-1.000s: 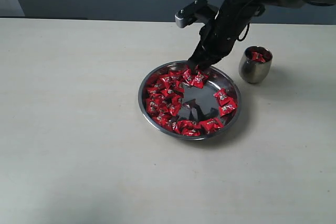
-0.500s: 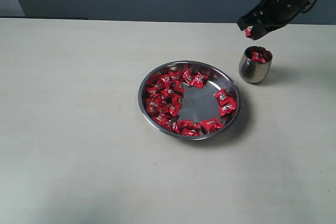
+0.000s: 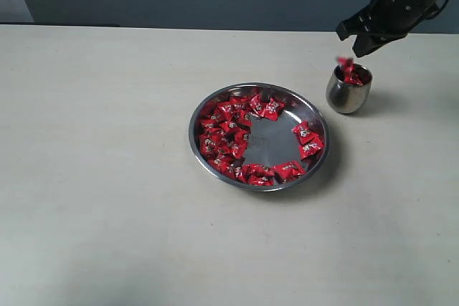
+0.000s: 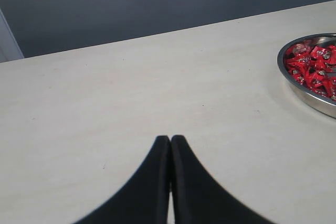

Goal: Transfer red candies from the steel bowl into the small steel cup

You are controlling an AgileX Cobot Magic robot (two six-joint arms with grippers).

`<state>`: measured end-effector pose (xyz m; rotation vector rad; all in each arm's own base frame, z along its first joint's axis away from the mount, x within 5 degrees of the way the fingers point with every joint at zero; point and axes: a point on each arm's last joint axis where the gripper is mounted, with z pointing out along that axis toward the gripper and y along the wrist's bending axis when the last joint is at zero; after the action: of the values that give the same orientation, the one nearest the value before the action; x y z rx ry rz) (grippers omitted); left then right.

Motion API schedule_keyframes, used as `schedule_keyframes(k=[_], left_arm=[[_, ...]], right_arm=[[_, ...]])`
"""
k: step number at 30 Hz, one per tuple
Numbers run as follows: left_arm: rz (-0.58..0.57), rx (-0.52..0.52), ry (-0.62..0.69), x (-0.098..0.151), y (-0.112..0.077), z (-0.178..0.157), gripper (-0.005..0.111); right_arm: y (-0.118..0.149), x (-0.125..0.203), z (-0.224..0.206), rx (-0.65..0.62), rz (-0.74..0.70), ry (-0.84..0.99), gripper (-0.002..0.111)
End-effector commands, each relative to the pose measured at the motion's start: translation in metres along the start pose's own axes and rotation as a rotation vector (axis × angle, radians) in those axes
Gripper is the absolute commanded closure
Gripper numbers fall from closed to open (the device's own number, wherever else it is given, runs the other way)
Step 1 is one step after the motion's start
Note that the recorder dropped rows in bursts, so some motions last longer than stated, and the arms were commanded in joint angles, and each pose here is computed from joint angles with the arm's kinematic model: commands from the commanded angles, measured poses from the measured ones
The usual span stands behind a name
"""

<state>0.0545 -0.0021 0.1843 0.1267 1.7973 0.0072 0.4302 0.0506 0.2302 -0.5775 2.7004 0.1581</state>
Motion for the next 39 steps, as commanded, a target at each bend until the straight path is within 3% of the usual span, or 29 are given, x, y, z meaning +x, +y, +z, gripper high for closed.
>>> schedule_keyframes(k=[1, 5, 10, 18, 25, 39], left_arm=[[-0.005, 0.003, -0.011, -0.001, 0.0, 0.0, 0.106], [-0.005, 0.003, -0.011, -0.001, 0.0, 0.0, 0.106], [-0.005, 0.003, -0.011, -0.001, 0.0, 0.0, 0.106], [-0.005, 0.003, -0.011, -0.001, 0.0, 0.0, 0.106], [-0.005, 0.003, -0.011, -0.001, 0.0, 0.0, 0.106], [-0.005, 0.003, -0.011, -0.001, 0.0, 0.0, 0.106]], right_arm=[[-0.003, 0.0, -0.004, 0.011, 0.002, -0.004, 0.076], [-0.002, 0.0, -0.004, 0.0, 0.011, -0.009, 0.074], [0.02, -0.008, -0.003, -0.122, 0.033, -0.052, 0.074], [0.099, -0.019, 0.005, -0.233, -0.166, -0.04, 0.074], [0.159, -0.01, 0.045, -0.282, -0.313, 0.078, 0.074], [0.172, 0.011, 0.105, -0.338, -0.3, 0.237, 0.074]])
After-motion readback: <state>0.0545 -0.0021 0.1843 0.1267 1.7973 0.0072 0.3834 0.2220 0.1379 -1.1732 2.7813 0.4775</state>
